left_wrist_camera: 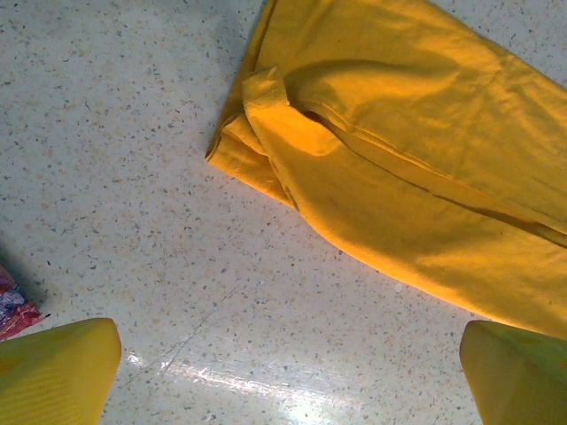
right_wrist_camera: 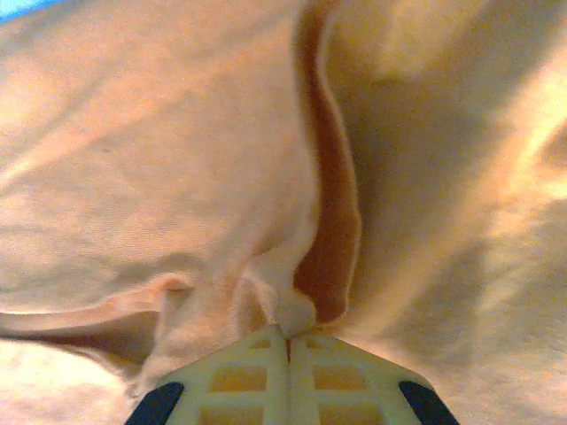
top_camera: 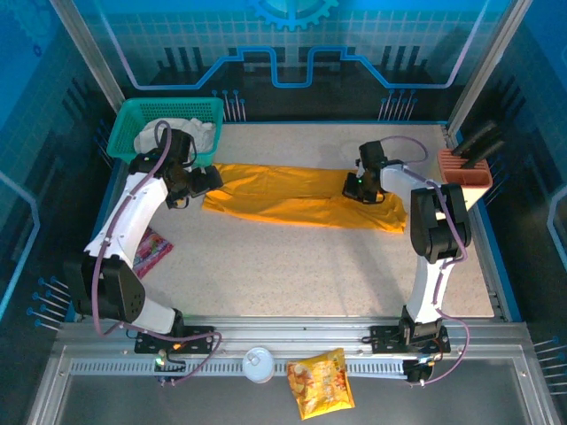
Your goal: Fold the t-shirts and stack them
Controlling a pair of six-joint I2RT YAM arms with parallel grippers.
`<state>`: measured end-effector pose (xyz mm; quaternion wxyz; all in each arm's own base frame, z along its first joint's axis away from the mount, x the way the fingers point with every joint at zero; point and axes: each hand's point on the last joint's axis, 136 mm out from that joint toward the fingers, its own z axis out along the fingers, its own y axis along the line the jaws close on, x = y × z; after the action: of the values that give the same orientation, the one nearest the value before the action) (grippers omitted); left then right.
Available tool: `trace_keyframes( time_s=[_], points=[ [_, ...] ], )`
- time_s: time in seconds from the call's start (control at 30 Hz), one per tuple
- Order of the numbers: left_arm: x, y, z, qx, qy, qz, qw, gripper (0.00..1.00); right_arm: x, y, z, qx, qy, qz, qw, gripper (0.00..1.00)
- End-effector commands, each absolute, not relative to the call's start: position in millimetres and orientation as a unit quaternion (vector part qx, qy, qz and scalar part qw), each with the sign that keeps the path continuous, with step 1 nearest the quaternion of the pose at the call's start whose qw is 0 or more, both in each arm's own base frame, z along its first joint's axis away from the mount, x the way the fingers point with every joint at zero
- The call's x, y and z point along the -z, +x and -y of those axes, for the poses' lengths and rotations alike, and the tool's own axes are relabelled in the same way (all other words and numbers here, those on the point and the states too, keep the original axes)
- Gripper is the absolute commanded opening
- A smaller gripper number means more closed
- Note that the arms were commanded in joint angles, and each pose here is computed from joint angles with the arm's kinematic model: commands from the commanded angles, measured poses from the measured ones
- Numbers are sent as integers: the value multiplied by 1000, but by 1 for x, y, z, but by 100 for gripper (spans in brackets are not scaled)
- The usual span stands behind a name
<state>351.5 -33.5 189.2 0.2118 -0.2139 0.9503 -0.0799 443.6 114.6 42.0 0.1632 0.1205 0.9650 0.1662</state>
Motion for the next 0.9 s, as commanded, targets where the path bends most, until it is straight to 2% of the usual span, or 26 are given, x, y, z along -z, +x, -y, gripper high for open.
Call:
trace_keyframes(
  time_s=[0.0,0.4,0.67,0.87],
  points=[
    [-187,349,37,79,-203,-955,200,99,-57,459,-134,-200,120,-956,176,0],
    [-180,350,39,78,-199,-958,191,99,-39,500,-162,-252,155,-940,170,2],
    [-176,353,48,80,-188,-961,187,99,-53,513,-180,-290,156,-926,184,28],
    [-170,357,75,82,-148,-968,185,99,-65,519,-194,-341,167,-903,199,32]
  ],
)
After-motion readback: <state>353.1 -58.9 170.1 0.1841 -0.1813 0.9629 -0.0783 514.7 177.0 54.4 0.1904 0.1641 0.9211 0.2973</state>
